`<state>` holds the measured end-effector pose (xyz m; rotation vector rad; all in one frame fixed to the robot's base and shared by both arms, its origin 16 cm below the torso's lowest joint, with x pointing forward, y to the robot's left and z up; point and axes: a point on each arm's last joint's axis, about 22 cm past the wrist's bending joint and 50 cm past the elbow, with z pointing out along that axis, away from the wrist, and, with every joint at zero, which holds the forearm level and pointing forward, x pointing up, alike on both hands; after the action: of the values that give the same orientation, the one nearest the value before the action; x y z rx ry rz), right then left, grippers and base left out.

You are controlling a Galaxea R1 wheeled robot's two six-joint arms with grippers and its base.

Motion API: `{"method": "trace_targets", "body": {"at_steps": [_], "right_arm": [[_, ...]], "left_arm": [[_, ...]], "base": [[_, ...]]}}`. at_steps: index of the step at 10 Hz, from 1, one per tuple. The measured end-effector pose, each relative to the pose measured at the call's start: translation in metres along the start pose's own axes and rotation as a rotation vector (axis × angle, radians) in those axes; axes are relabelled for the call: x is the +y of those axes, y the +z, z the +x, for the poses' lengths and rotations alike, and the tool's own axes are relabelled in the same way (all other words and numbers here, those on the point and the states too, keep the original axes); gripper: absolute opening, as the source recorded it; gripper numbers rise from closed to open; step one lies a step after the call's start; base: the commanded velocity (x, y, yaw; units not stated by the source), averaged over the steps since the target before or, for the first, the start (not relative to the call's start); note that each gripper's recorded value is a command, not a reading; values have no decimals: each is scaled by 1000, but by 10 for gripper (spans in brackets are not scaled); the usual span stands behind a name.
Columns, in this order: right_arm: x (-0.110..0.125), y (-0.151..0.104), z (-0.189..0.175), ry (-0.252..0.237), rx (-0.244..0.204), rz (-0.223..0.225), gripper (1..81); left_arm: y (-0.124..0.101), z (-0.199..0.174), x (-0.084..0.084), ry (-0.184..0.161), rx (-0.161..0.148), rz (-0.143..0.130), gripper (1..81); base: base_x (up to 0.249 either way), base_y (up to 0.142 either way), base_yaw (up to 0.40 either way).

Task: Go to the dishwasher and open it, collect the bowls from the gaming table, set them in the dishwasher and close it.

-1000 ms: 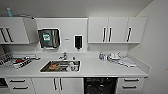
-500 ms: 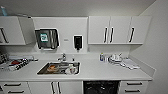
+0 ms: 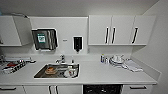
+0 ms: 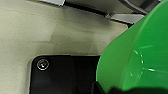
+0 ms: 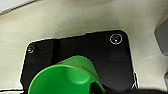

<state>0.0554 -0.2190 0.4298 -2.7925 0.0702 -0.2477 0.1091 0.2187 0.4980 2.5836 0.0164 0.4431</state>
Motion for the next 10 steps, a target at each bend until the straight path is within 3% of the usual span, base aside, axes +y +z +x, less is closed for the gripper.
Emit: {"method": "trace_targets", "body": {"at_steps": [4,6,10], "right_arm": [[0,0,2,-3,2,1,10],[-1,1,12,-7,13,4,10],[0,0,-2,-3,-1,1,10]], "left_arm": [[0,2,0,1,2,0,10],[2,10,1,4,14,-2,10],[0,0,0,0,-1,0,10]], "base": [[131,0,0],[0,0,0],[0,0,0]]}}
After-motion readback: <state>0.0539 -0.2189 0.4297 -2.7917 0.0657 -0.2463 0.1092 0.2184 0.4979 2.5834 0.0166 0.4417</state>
